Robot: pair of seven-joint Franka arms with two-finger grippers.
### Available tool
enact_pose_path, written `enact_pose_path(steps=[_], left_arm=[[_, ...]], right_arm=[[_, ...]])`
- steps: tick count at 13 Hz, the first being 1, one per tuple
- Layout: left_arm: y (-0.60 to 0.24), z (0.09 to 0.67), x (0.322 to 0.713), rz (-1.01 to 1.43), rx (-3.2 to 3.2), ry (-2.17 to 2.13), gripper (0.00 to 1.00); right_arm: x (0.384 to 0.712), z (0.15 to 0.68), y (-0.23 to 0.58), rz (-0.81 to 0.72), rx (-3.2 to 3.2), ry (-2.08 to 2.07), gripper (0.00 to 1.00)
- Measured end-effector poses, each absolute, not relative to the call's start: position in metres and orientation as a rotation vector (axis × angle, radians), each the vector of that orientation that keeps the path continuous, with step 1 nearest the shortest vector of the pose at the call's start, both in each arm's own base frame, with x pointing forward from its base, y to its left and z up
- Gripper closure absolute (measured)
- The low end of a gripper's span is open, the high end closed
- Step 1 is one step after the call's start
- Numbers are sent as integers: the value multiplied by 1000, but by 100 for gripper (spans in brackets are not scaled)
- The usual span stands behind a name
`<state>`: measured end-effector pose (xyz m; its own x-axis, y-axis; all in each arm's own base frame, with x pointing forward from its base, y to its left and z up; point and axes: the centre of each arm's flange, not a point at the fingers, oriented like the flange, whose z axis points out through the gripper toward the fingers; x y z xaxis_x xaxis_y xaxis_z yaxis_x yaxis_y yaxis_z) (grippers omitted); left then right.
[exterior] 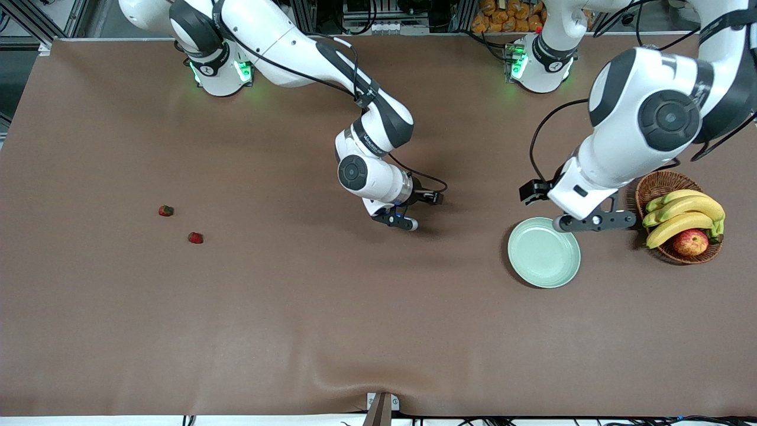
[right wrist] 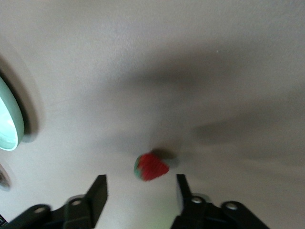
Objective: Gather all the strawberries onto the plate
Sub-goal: 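Set the strawberry down mid-table with the right gripper while the left gripper approaches, then grasp the strawberry with the left gripper while the right gripper grasps another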
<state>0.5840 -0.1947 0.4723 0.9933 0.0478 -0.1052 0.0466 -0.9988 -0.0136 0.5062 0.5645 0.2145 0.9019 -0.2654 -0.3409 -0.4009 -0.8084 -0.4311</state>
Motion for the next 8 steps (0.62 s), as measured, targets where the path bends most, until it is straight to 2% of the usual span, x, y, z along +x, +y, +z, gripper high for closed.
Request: enact_pose_path(steps=[2,3,5,8], left_arm=[[-212,457,581,173,-3131,-109,0],[-225,450,578,176,-3131,-141,0],[-256,433,566,184,-3123,-200,0],[-291,388,541,188,-3102,-296,0]], right_arm=[[535,220,538,324,-2558,525,4],[551,226,520,315,-2579,525,0],[580,257,476,332,-2673,475,0],[611,333,393,399,-2809,436,0]])
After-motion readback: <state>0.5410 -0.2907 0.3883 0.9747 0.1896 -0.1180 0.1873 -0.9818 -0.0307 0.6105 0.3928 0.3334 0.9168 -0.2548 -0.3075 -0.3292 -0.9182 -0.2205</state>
